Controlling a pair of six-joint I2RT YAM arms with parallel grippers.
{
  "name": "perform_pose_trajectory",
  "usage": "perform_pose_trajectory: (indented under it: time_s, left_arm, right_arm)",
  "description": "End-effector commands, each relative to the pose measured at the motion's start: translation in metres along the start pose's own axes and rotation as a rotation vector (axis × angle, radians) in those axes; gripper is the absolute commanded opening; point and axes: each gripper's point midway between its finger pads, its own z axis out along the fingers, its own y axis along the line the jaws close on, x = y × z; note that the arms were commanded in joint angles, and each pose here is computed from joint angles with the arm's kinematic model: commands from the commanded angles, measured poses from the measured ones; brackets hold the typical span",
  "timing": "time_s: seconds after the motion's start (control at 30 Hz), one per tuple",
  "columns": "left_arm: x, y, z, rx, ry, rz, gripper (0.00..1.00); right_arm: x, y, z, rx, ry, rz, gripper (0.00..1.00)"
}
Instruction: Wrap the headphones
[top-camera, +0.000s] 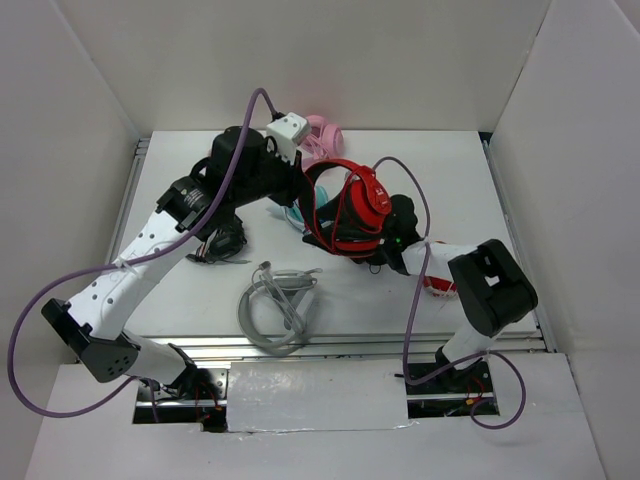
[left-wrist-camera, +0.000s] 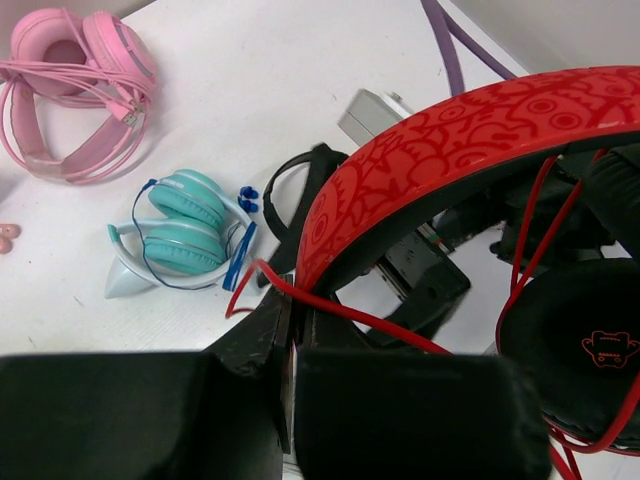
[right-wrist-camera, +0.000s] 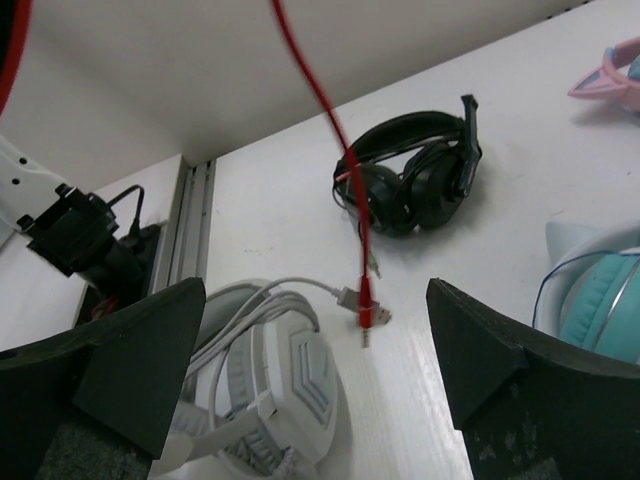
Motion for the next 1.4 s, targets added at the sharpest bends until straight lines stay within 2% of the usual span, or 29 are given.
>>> perform_pose_trajectory:
  time_s: [0.0,0.23,0.4,0.47,0.5,0.53,0.6,0.63,0.67,0.73,0.77,0.8,0.87,0.9,1.0,1.37]
  left_arm:
    - [-0.054,-0.018,-0.029,0.062,-0.180,0.012,0.00]
    - [-0.055,-0.019,-0.033,0.055,-0.190,0.015,0.00]
    - [-0.054,-0.018,-0.034,0.050,-0.195,0.012,0.00]
    - [-0.053,-0.019,-0.034,0.052,-0.194,0.012,0.00]
    - [-0.053,-0.019,-0.034,0.054,-0.195,0.014,0.00]
    - [-0.052,-0.019,-0.033,0.054,-0.192,0.013,0.00]
    - [-0.052,-0.019,-0.034,0.052,-0.192,0.012,0.00]
    - [-0.053,-0.019,-0.036,0.053,-0.197,0.012,0.00]
    - [-0.051,-0.018,-0.036,0.049,-0.192,0.012,0.00]
    - [-0.050,-0.017,-0.040,0.036,-0.200,0.002,0.00]
    - [-0.051,-0.016,-0.042,0.031,-0.210,-0.003,0.00]
    - [-0.044,-0.014,-0.046,0.022,-0.211,-0.021,0.00]
    - [-0.028,-0.012,-0.045,0.019,-0.202,-0.036,0.00]
    - [-0.035,-0.015,-0.056,0.031,-0.251,-0.051,0.00]
    - [-0.024,-0.017,-0.059,0.045,-0.259,-0.085,0.00]
    - [0.046,-0.037,-0.032,0.131,-0.136,-0.140,0.00]
  right_arm:
    - [-0.031,-0.007,0.014,-0.015,-0.070,-0.084,1.00]
    - [-0.032,-0.028,0.036,-0.014,-0.046,-0.061,1.00]
    - [-0.005,-0.021,0.052,-0.004,0.009,-0.047,0.99]
    - [0.004,-0.014,0.057,-0.022,0.027,-0.033,0.88]
    - [0.006,-0.014,0.057,-0.024,0.031,-0.026,0.79]
    - [0.007,-0.015,0.058,-0.015,0.029,-0.022,0.51]
    - [-0.001,-0.023,0.056,0.024,-0.001,-0.031,0.31]
    - [-0.010,-0.023,0.054,0.036,-0.019,-0.040,0.12]
    - [-0.015,-0.029,0.050,0.061,-0.023,-0.041,0.00]
    - [-0.039,-0.039,0.041,0.126,-0.059,-0.092,0.00]
    - [-0.039,-0.047,0.034,0.172,-0.032,-0.077,0.00]
    - [-0.062,-0.059,0.021,0.246,-0.064,-0.134,0.00]
    - [-0.074,-0.073,0.004,0.333,-0.049,-0.146,0.00]
    - [-0.100,-0.080,-0.010,0.385,-0.076,-0.196,0.00]
    - [-0.132,-0.097,-0.041,0.523,-0.081,-0.237,0.00]
    - [-0.268,-0.094,-0.102,0.742,-0.205,-0.445,0.00]
